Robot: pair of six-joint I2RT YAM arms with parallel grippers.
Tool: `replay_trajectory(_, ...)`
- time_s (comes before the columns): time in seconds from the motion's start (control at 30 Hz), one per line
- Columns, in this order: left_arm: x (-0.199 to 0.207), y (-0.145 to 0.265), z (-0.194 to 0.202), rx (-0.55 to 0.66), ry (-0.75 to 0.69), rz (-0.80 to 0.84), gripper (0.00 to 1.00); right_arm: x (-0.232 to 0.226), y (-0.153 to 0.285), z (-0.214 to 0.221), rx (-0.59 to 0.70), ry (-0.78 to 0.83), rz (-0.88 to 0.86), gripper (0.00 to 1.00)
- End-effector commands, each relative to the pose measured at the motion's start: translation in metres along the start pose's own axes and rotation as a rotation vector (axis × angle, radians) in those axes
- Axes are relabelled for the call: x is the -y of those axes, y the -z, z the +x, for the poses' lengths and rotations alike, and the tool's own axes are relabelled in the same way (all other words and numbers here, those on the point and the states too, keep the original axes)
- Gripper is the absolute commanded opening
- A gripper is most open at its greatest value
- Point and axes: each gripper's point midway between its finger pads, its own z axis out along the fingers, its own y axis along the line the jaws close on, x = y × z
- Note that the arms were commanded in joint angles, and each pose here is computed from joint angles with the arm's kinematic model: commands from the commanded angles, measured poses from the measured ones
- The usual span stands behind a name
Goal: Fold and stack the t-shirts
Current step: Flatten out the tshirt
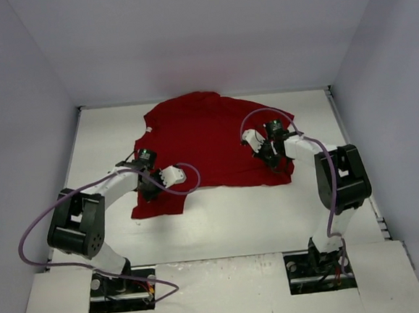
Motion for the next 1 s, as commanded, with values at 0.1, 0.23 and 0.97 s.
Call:
replay_trajectory(0.1, 0.045, 0.012, 0.024, -0.038, -0.007, 0.114, 0.00, -0.040, 0.029, 0.046, -0.153, 0.024, -0.121, 0.00)
replay_trajectory(0.23, 0.063, 0.020, 0.026, -0.026, -0.059, 0.138, 0.00, -0.050, 0.038, 0.058, -0.186, 0.056, -0.149, 0.00)
replay_trajectory(0.97, 0.048, 0.114, -0.087, 0.393, -0.266, 0.031, 0.24, -0.037, 0.058, 0.069, -0.240, 0.092, -0.112, 0.00)
